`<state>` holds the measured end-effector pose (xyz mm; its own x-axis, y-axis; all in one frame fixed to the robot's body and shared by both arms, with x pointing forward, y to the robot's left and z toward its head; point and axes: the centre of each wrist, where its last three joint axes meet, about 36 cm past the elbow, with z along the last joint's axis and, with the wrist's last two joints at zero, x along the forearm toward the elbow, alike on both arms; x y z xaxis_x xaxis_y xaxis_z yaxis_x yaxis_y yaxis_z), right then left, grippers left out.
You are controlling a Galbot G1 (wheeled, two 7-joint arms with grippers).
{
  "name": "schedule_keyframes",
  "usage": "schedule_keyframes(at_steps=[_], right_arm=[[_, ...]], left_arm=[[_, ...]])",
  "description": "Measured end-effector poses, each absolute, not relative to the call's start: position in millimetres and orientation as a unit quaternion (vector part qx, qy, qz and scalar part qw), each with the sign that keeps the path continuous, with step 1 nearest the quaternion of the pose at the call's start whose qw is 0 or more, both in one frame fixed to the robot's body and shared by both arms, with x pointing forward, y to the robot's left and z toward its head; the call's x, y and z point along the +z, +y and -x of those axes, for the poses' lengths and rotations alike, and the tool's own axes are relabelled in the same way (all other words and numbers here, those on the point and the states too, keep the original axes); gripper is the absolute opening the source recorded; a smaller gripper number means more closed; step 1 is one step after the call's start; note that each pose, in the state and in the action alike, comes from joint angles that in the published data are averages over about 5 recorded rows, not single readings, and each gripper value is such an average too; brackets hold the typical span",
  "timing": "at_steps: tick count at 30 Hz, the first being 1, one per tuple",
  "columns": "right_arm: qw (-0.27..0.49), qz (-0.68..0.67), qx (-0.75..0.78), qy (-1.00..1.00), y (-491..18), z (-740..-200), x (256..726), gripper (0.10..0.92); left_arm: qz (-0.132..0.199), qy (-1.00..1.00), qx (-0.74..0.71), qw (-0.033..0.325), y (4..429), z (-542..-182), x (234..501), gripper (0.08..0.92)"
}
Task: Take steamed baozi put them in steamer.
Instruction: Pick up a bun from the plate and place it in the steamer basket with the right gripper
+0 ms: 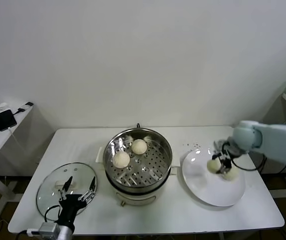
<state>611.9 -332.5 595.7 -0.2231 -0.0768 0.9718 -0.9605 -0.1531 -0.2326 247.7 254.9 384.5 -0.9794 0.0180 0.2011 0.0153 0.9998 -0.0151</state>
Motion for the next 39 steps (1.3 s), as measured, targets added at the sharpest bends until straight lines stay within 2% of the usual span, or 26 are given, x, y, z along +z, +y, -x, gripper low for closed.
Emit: schedule_keyframes(at_steps=[7, 13, 19, 25, 39], right_arm=[[0.257, -0.542, 0.647, -0.471, -260, -630, 704, 0.626], [0.143, -0.604, 0.700, -0.354, -170, -609, 737, 0.627], [0.039, -0.646, 0.733, -0.211, -92, -578, 719, 0.620], [-0.034, -0.662, 0.742, -0.104, -42, -559, 682, 0.622], [-0.090, -0.676, 0.731, -0.023, -5, -553, 611, 0.620]], left_arm=[[0.011, -0.995, 0.007, 0.100, 253, -248, 385, 0.823], [0.014, -0.995, 0.007, 0.101, 250, -248, 385, 0.823], [0.011, -0.995, 0.006, 0.099, 252, -248, 385, 0.823], [0.009, -0.995, 0.005, 0.100, 253, -247, 385, 0.823], [0.007, -0.995, 0.004, 0.102, 254, -246, 385, 0.823]])
